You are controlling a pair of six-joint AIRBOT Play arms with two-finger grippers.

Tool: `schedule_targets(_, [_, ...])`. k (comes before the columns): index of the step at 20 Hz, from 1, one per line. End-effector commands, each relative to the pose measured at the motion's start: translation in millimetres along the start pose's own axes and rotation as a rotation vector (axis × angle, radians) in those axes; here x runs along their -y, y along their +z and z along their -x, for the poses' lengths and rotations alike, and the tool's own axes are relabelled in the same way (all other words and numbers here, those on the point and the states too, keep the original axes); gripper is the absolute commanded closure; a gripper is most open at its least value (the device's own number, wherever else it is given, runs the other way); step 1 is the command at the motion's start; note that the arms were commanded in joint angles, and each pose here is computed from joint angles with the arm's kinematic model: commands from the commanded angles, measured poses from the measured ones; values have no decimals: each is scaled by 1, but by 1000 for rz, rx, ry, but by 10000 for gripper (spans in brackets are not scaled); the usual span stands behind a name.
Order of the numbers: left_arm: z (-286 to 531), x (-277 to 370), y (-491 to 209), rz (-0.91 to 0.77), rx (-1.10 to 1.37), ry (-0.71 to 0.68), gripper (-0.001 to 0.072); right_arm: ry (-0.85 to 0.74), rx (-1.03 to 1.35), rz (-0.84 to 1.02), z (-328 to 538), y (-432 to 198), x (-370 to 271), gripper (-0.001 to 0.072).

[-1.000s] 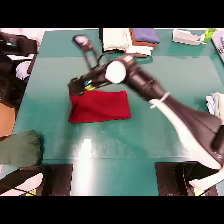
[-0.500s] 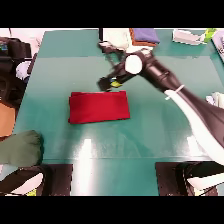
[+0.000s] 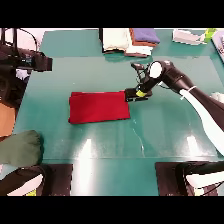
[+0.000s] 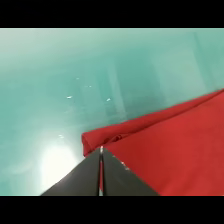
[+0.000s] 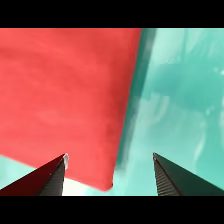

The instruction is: Fold the shirts.

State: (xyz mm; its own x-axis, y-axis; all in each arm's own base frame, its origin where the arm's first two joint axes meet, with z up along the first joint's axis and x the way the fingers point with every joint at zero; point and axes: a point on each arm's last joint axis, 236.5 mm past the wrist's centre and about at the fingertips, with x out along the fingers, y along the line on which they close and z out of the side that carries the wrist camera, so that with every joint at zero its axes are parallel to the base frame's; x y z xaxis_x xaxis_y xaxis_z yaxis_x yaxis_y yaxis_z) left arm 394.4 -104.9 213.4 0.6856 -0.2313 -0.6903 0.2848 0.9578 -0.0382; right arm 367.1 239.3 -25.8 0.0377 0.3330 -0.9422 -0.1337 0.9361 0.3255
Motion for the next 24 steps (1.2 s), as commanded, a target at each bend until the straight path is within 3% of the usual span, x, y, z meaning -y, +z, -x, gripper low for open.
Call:
schedule_targets(1, [-3,3,-3,-4,-7,-5,684,63,-86,-91,-41,-10,-9,100])
schedule_targets(7, [-3,3,-3,-3,-6,-5,684,115,19,-92,-69,13,-38,122])
schedule_targets(8, [-3,3,-3,-3,-6,-5,684,119,39,-91,-69,17,-39,200])
schedule_targets(9, [-3,3,-3,-3,-6,-6,684,121,55,-89,-69,21,-39,323])
schedule_targets(11, [-3,4,-3,-1,-6,-9,685,128,93,-68,-65,29,-41,695])
schedule_targets(16, [-3,29,-3,-37,-7,-60,686,94,261,-74,14,63,-5,693])
schedule_targets(24, [2,105,1,-147,41,-196,685,-227,552,-304,227,35,209,694])
